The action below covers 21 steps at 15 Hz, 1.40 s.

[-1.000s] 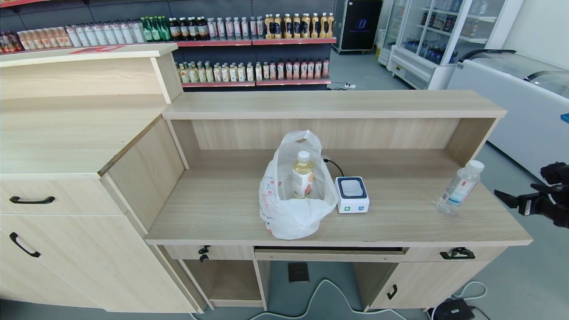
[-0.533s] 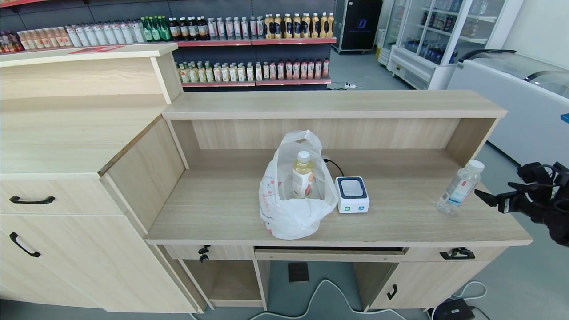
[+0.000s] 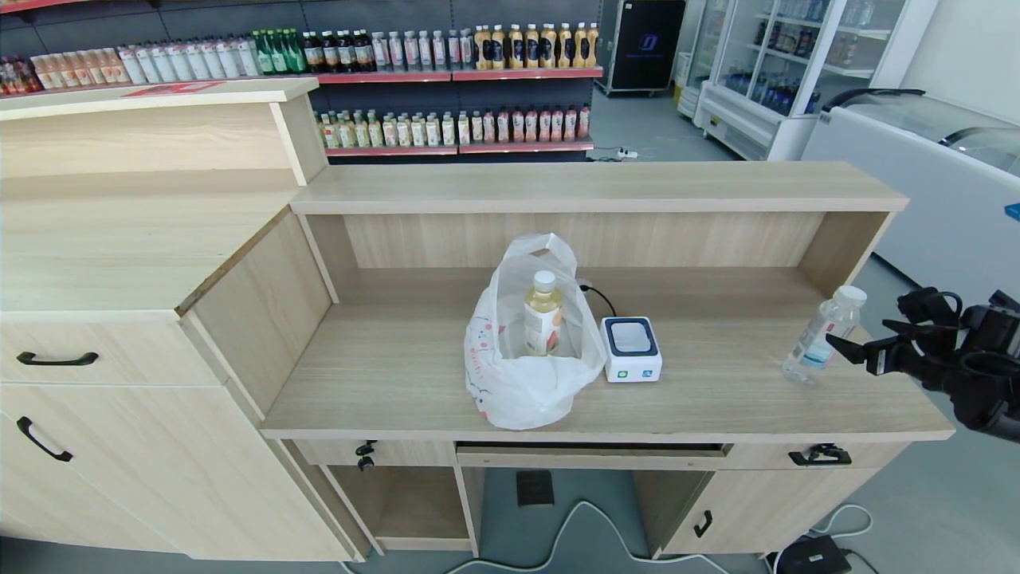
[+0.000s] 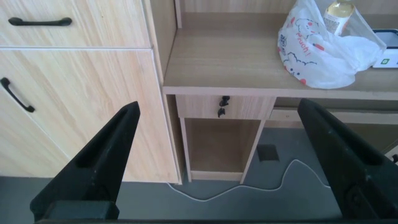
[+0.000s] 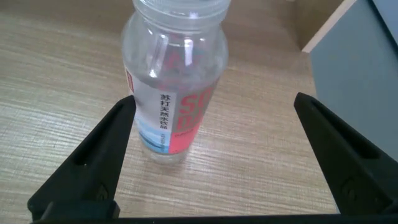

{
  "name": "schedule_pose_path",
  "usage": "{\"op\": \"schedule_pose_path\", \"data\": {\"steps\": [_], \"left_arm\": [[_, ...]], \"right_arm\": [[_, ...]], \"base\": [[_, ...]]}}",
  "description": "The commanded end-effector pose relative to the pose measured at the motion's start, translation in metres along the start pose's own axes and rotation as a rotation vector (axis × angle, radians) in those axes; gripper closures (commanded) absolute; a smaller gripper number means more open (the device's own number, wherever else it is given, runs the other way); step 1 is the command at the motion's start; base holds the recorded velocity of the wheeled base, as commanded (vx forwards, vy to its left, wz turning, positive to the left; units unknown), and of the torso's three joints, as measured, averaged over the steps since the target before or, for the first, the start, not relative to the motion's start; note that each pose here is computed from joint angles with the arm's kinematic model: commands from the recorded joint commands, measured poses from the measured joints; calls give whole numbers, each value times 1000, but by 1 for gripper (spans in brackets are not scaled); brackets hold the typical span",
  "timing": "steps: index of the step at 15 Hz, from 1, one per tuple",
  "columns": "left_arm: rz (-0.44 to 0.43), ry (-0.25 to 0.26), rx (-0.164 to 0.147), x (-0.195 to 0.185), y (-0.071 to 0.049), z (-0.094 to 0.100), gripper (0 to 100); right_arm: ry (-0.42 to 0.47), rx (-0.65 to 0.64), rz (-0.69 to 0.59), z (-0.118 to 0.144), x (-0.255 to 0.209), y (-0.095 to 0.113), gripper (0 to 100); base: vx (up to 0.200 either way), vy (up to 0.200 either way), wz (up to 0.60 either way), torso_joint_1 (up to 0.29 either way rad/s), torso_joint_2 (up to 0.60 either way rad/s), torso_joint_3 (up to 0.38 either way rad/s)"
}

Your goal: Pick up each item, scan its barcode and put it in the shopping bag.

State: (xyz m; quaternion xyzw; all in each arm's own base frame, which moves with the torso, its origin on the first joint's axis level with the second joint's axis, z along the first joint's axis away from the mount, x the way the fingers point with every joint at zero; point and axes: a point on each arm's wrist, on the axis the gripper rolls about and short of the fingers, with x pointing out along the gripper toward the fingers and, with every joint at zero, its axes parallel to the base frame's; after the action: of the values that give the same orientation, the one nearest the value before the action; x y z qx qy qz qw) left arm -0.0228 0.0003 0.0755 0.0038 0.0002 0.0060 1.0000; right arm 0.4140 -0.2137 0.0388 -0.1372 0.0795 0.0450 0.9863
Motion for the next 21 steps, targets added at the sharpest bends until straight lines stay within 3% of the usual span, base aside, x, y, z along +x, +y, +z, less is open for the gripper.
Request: {"op": "schedule_pose_path", "data": {"steps": [1, 21], "left_arm": [[0, 0, 0, 0, 0, 0, 0], [0, 0, 0, 0, 0, 0, 0]], "right_arm": [[4, 3, 19, -5, 7, 7, 0], [-17, 8, 99, -14, 42, 39, 0]], "base": [[0, 0, 0, 0, 0, 0], [0, 0, 0, 0, 0, 0]]}}
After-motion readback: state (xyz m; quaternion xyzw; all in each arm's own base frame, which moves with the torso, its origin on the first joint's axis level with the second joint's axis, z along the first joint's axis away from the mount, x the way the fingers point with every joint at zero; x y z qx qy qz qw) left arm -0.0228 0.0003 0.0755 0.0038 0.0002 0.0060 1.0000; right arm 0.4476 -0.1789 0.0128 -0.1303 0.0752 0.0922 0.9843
